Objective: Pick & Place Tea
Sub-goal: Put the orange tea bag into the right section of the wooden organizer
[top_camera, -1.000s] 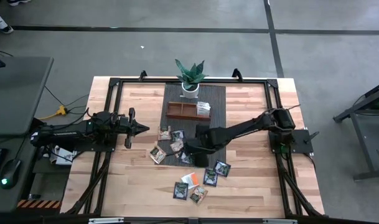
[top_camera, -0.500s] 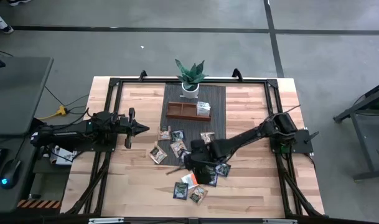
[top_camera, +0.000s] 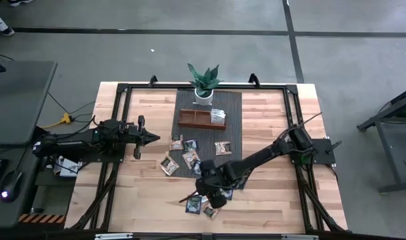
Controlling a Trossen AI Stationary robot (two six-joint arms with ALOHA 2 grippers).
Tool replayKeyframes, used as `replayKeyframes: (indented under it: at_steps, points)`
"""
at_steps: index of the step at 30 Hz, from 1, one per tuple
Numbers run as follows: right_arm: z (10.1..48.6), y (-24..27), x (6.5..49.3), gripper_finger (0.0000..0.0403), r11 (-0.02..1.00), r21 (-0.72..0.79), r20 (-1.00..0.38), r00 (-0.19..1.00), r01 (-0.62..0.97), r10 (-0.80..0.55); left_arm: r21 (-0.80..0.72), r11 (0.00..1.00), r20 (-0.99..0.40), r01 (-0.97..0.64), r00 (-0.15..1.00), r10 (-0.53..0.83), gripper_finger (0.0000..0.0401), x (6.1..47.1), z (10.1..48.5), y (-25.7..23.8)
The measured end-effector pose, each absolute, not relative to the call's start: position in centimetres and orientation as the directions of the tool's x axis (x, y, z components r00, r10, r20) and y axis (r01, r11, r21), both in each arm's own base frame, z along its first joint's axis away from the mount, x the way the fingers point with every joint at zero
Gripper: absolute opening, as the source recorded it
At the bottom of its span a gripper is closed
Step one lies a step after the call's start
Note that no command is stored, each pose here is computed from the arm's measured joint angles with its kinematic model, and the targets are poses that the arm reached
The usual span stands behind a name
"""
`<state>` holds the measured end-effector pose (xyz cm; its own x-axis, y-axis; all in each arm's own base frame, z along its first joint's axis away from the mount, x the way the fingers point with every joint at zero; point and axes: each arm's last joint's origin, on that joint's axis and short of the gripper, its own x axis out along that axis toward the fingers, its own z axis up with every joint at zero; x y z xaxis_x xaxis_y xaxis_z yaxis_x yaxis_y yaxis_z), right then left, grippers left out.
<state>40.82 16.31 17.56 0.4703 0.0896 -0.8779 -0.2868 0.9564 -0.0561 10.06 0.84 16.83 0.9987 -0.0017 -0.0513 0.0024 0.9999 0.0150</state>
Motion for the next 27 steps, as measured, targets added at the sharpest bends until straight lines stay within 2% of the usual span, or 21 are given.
replayKeyframes:
  at_steps: [6,18,27]
  points:
    - [17.7,16.4,41.1,0.0193,0.944,-0.076,-0.86,0.5,-0.321,0.101,0.015,1.0,-0.051,0.002,0.999,-0.001,0.0001,10.1,16.8,0.8]
    - [15.7,17.6,42.3,0.0193,0.929,-0.037,-0.872,0.467,-0.368,0.15,0.015,1.0,-0.052,0.002,0.999,-0.002,0.0001,10.1,16.8,0.8]
    - [16.1,18.1,42.1,0.0193,0.944,-0.021,-0.881,0.452,-0.329,0.138,0.015,1.0,-0.052,0.002,0.999,-0.002,0.0001,10.1,16.8,0.8]
